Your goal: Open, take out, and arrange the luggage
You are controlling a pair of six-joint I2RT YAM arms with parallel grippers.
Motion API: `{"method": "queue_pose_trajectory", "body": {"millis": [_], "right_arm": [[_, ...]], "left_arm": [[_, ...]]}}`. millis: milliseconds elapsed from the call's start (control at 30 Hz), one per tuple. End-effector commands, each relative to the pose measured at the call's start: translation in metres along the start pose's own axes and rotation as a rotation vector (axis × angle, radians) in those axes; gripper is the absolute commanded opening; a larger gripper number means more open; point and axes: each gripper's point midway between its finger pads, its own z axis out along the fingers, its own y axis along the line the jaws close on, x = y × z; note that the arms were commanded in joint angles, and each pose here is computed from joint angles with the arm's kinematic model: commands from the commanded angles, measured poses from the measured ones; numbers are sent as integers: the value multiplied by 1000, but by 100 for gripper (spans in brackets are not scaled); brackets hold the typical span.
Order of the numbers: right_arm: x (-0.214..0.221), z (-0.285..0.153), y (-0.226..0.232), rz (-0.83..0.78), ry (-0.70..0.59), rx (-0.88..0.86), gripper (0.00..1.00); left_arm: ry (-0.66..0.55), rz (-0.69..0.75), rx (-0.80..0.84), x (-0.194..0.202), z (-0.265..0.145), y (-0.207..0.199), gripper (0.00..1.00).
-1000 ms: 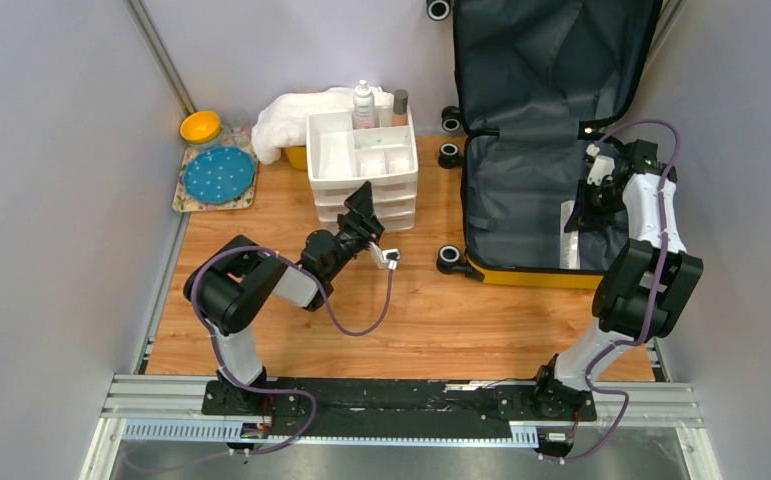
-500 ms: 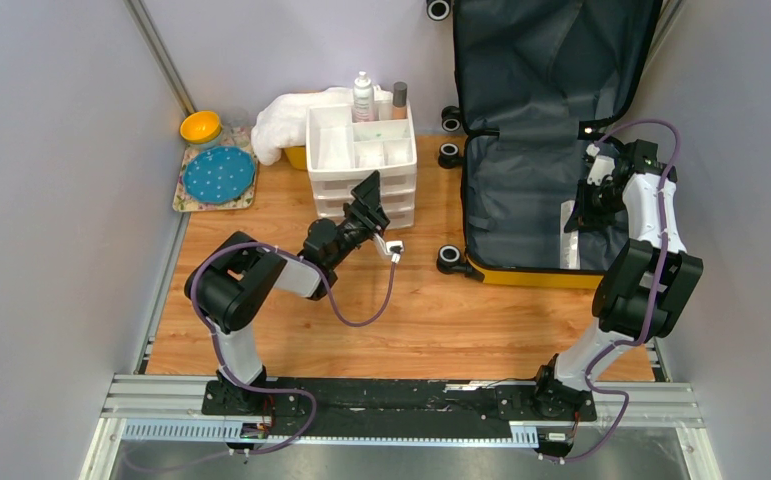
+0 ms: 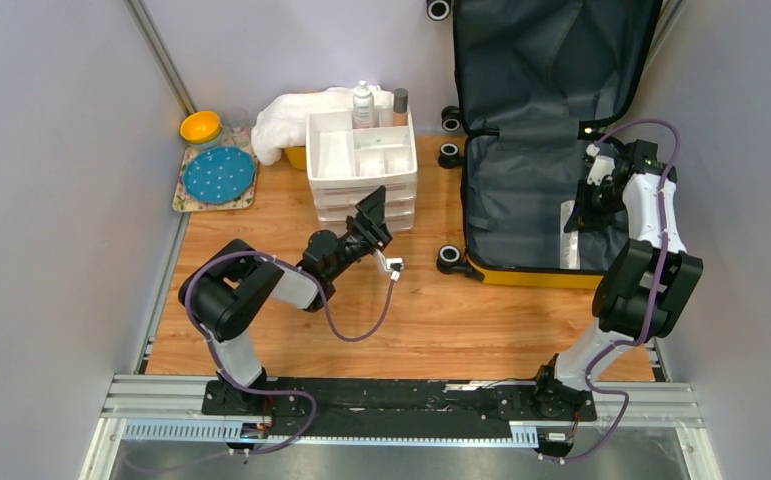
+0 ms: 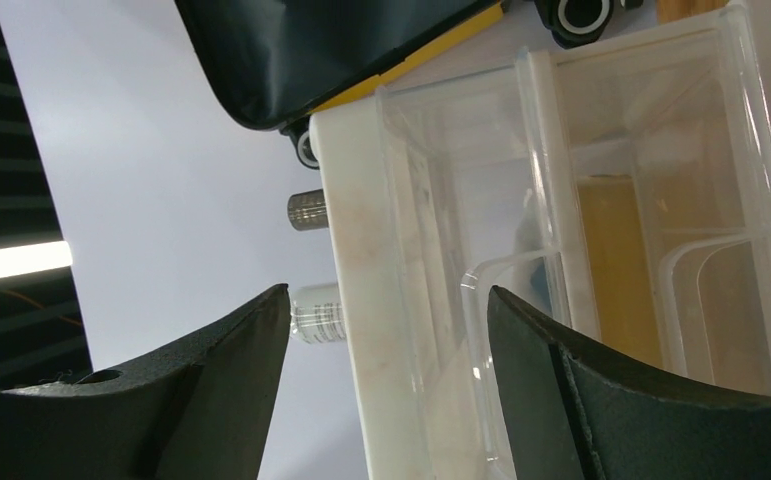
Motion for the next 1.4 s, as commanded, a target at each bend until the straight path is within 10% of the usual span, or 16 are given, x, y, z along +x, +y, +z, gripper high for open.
{"method": "queue_pose_trajectory", "body": {"millis": [0,467,600,633,733,1067,1367], "right_arm": [[4,-9,10,-16,-5,-19,0],[0,-14,18,-18,-26,-53,0],[2,-15,18,-16,-26,-52,0],[2,-15,19,-15,-27,-51,0],[2,-15,19,-9,-27,-52,0],[2,-11,26,23,-23,-69,0],[4,-7,31,35,-30,-72,0]], "left_arm": [[96,90,-416,15,-32,119,80],[111,-122,-306,-7,-62,114,83],[101,-400,-113,-7,-69,86,83],[10,-460,189,-37,-73,27,82],[-161,-885,515,-66,-100,34,80],[-189,-1515,715,3,-91,81,74],[-244,-1428,869,6,-94,64,65]]}}
